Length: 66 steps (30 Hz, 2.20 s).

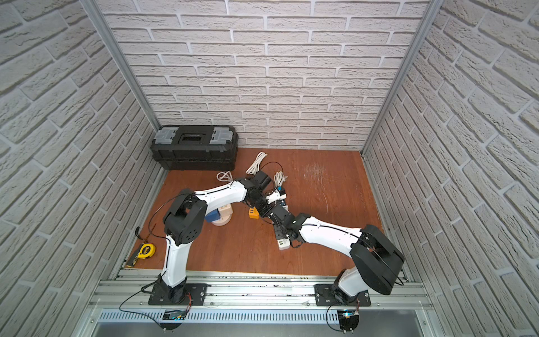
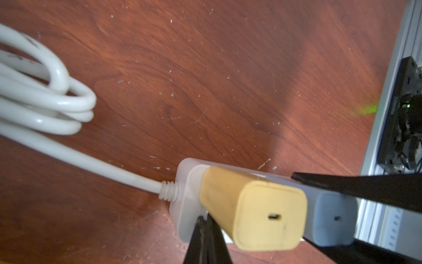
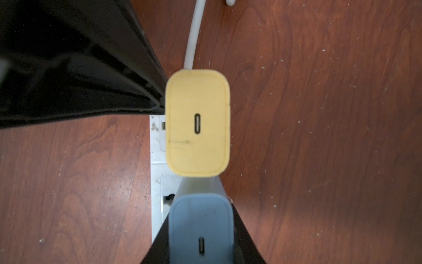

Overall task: Pull the plug off the socket
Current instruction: Remove the plug from the socket, then place the plug at the center of the board.

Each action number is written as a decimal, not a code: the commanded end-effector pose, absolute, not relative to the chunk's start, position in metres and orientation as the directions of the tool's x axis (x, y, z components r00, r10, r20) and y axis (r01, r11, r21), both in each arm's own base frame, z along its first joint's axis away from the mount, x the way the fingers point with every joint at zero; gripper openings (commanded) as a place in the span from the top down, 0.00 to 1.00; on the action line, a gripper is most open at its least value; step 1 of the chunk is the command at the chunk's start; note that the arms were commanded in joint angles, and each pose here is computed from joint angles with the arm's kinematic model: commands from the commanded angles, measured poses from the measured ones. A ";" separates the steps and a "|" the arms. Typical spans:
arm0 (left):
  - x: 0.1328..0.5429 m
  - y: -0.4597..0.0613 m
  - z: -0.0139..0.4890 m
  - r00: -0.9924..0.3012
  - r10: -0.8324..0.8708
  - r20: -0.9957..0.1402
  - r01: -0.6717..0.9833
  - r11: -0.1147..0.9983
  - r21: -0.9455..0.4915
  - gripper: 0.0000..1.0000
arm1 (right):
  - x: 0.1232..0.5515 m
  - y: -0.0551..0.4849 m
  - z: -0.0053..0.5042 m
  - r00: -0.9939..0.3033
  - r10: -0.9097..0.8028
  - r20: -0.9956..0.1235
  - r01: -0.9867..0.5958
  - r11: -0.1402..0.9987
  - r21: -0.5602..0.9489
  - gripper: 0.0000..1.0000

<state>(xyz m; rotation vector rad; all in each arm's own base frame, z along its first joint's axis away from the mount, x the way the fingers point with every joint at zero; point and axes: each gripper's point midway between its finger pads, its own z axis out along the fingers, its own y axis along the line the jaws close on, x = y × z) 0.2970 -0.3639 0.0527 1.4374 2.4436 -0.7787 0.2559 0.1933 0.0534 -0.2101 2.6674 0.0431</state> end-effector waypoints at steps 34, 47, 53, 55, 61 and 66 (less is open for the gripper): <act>0.292 -0.326 -0.006 -0.570 0.778 -0.264 0.811 0.482 -0.330 1.00 | 0.265 0.211 0.073 -0.833 -0.189 -0.519 -0.168 0.982 -0.088 0.98; 0.290 -0.326 -0.009 -0.570 0.781 -0.255 0.808 0.477 -0.345 1.00 | 0.265 0.222 0.077 -0.835 -0.160 -0.526 -0.182 0.983 -0.010 0.98; 0.291 -0.326 -0.008 -0.577 0.776 -0.256 0.804 0.483 -0.348 1.00 | 0.263 0.217 0.087 -0.833 -0.132 -0.537 -0.173 0.985 0.026 0.98; 0.292 -0.325 -0.008 -0.579 0.774 -0.257 0.803 0.484 -0.349 1.00 | 0.262 0.212 0.090 -0.832 -0.129 -0.540 -0.166 0.986 0.019 0.98; 0.292 -0.325 -0.008 -0.579 0.773 -0.260 0.803 0.484 -0.347 1.00 | 0.257 0.196 0.098 -0.834 -0.086 -0.546 -0.129 0.991 0.041 0.98; 0.293 -0.326 -0.007 -0.579 0.771 -0.264 0.803 0.485 -0.346 1.00 | 0.260 0.164 0.112 -0.829 0.018 -0.559 -0.031 0.996 0.079 0.98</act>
